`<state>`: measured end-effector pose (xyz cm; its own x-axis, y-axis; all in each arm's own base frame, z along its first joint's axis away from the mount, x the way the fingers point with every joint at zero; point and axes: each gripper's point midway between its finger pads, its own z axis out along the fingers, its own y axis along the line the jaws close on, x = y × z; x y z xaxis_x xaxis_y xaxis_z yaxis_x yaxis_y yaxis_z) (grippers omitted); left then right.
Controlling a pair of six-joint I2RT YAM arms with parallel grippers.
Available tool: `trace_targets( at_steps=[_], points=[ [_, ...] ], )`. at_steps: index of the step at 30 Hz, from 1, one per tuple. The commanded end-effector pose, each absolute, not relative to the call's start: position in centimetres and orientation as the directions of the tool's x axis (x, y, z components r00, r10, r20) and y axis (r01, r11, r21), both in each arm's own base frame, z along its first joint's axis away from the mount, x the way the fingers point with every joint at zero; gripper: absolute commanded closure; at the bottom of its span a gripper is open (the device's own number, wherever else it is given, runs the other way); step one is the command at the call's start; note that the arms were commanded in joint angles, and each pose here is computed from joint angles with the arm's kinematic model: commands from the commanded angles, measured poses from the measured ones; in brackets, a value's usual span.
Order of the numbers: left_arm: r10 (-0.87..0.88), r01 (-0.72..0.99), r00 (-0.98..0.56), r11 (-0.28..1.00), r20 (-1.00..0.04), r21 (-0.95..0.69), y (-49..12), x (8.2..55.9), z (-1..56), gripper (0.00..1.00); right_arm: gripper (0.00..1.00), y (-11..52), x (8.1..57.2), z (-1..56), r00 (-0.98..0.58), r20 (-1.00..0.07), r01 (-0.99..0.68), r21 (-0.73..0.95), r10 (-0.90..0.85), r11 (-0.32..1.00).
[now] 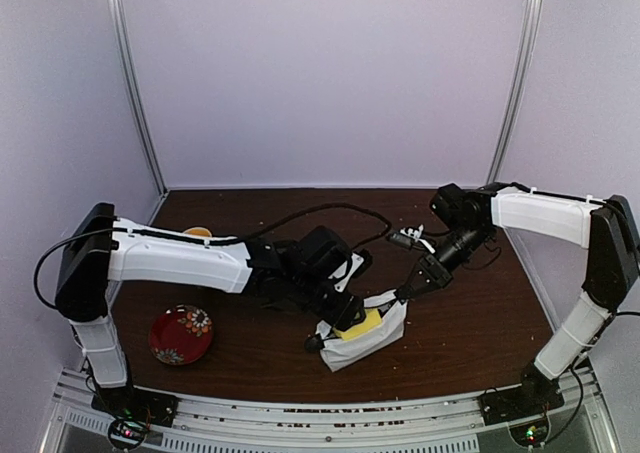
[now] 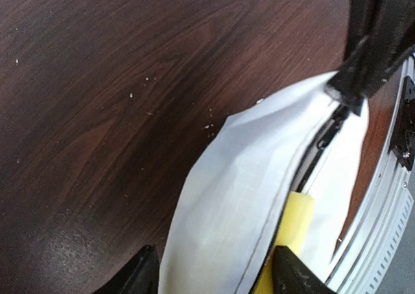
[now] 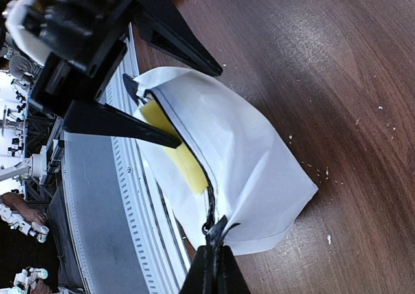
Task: Sort the hair-cutting tools
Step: Adjust the sponge from the kit bag.
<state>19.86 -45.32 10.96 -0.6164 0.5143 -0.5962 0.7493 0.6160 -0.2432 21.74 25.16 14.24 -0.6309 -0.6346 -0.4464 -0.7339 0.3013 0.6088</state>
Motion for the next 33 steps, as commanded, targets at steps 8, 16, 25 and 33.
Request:
trace_targets(
  at_steps=[8,16,25,33],
  points=[
    [0.452,0.599,-0.759,0.766,-0.470,-0.231,-43.9,22.3,3.2,0.80,1.00,25.4,20.0,17.6,-0.554,-0.530,-0.783,0.593,-0.642,0.186],
    [0.470,0.638,-0.744,0.710,-0.475,-0.298,-45.7,21.4,3.3,0.87,1.00,25.5,20.3,16.8,-0.572,-0.498,-0.761,0.618,-0.651,0.197],
    [0.453,0.760,-0.577,0.602,-0.679,-0.245,-46.6,21.4,13.2,0.52,1.00,25.8,21.3,18.8,-0.574,-0.533,-0.779,0.589,-0.621,0.215],
    [0.437,0.772,-0.533,0.601,-0.724,-0.205,-45.8,21.8,18.3,0.47,1.00,26.1,19.8,19.9,-0.553,-0.557,-0.766,0.633,-0.620,0.113]
  ],
)
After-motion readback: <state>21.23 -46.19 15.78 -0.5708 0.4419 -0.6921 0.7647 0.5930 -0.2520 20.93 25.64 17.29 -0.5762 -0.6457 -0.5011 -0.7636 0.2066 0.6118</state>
